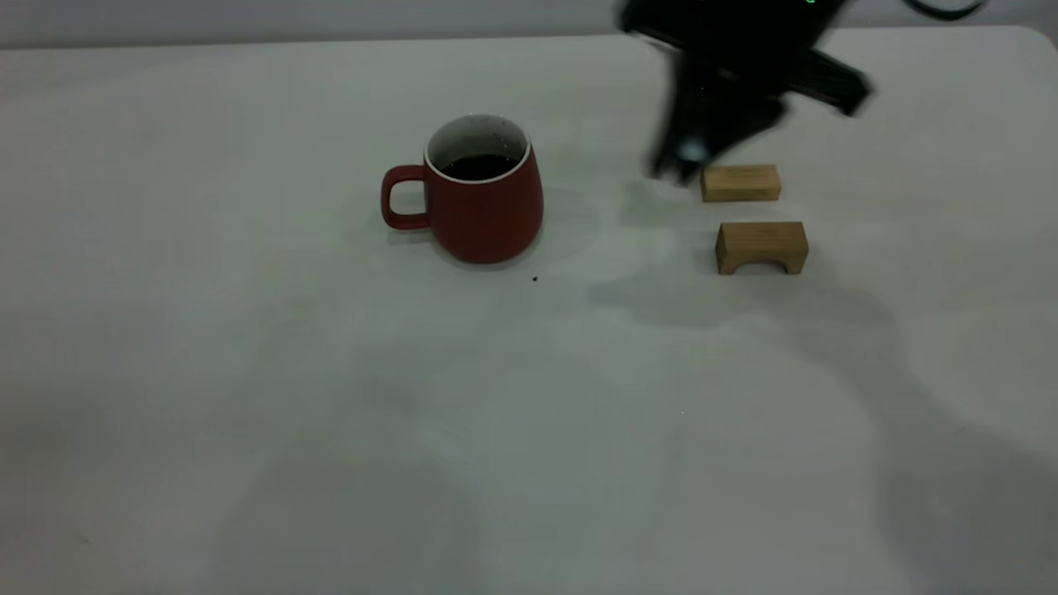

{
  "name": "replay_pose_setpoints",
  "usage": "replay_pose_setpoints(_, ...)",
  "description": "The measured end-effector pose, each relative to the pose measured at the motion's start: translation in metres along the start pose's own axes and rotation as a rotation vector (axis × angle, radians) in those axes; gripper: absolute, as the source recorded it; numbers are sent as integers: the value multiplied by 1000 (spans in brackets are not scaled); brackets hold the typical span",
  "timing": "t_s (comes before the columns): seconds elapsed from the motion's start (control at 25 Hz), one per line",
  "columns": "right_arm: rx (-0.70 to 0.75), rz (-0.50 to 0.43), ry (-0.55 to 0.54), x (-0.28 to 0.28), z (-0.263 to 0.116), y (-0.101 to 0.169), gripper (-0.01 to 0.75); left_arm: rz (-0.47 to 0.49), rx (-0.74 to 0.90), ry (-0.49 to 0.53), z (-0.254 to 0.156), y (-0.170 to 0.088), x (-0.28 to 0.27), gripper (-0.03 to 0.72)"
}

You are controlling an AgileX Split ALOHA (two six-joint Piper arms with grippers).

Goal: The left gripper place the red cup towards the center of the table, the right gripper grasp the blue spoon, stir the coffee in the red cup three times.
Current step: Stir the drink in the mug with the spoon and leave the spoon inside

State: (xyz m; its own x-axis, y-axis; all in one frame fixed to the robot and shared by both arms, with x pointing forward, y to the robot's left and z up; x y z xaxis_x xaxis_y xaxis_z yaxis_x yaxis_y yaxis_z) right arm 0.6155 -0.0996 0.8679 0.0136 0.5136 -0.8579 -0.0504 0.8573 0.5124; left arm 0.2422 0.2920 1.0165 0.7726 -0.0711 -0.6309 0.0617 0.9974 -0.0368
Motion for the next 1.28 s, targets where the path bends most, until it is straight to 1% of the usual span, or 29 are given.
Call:
replay_pose_setpoints(0.08, 26, 127, 26, 3, 1, 15, 126, 0, 0, 0, 0, 0, 0, 560)
replay_pose_setpoints(0.16, 84, 268, 53, 5, 1, 30, 126, 0, 0, 0, 0, 0, 0, 560)
replay_pose_setpoints(0.28, 158, 446, 69, 5, 4, 45, 126, 0, 0, 0, 0, 0, 0, 560)
replay_pose_setpoints(0.4, 237, 588, 78, 2, 7, 60, 126, 0, 0, 0, 0, 0, 0, 560)
replay_pose_setpoints(0.52, 320, 718, 133, 2, 6, 71, 126, 0, 0, 0, 0, 0, 0, 560)
replay_pose_setpoints(0.64, 432, 821, 135, -2, 13, 79, 126, 0, 0, 0, 0, 0, 0, 560)
replay_pose_setpoints(0.72, 504, 858, 142, -5, 17, 81, 126, 0, 0, 0, 0, 0, 0, 560)
replay_pose_setpoints(0.8, 578, 865, 169, -6, 18, 81, 126, 0, 0, 0, 0, 0, 0, 560)
replay_pose_setpoints(1.0, 780, 855, 264, -6, 18, 82, 126, 0, 0, 0, 0, 0, 0, 560)
replay_pose_setpoints(1.28, 1156, 814, 445, -6, 18, 82, 126, 0, 0, 0, 0, 0, 0, 560)
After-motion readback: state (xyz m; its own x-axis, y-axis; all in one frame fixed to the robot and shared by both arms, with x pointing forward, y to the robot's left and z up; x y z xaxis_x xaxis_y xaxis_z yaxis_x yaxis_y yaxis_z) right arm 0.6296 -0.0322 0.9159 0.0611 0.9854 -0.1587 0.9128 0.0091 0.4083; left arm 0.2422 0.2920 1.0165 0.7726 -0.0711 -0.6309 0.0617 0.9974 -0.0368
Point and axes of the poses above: a point on each arm's last joint axis where the gripper is mounted, x pointing out along that axis toward the gripper, y along the wrist's bending axis when the last joint is at zero, z = x × y, the point moved 3 cm from there along x, pointing out along that axis toward the gripper, and after that the axes turned 2 degrees about -x, right-handed, at the moved point
